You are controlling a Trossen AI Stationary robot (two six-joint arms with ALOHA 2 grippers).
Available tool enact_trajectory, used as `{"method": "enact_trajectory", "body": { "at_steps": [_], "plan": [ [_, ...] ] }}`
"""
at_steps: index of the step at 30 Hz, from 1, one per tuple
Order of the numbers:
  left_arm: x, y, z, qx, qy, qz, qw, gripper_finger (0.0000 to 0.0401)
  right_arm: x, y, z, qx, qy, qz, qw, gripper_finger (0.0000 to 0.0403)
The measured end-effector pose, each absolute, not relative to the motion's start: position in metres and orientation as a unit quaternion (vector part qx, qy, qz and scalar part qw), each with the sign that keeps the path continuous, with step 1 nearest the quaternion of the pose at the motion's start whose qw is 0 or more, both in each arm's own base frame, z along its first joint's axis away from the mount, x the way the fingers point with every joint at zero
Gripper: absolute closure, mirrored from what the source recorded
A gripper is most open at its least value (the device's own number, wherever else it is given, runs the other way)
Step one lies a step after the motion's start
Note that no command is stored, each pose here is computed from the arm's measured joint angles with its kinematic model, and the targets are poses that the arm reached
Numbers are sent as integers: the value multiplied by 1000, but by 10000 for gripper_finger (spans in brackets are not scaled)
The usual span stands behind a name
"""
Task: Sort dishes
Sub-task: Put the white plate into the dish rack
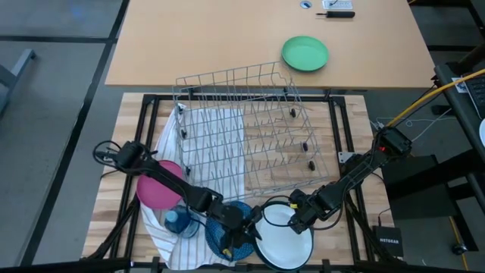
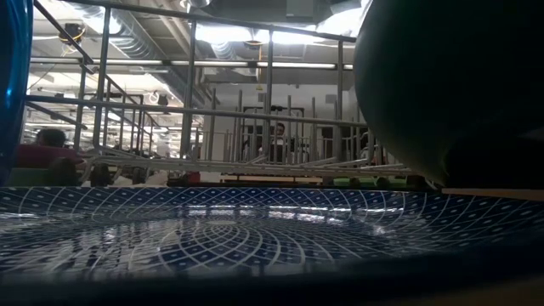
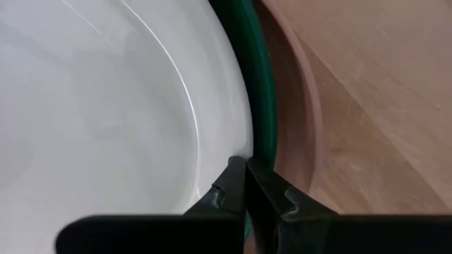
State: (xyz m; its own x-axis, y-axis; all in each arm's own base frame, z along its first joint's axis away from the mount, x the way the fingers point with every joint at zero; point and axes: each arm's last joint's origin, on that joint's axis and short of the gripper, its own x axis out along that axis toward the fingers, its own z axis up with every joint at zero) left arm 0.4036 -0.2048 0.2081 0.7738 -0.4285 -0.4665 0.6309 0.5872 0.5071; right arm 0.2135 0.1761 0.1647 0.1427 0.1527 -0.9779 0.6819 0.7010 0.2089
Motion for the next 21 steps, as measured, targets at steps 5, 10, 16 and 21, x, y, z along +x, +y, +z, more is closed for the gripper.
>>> {"method": "enact_trajectory", "body": {
  "at_steps": [5, 10, 16, 21],
  "plan": [
    [402, -204, 199, 353, 179, -311, 864, 294, 214, 176, 165, 334, 625, -195, 679, 395],
    [401, -203, 198, 364, 189, -304, 860, 294, 214, 176, 165, 334, 624, -195, 679, 395],
    [401, -201, 197, 396, 187, -290, 851, 294, 214, 177, 165, 336, 622, -193, 680, 395],
    [402, -199, 197, 419, 187, -291, 840, 294, 216, 178, 165, 342, 619, -186, 682, 395]
  ]
}}
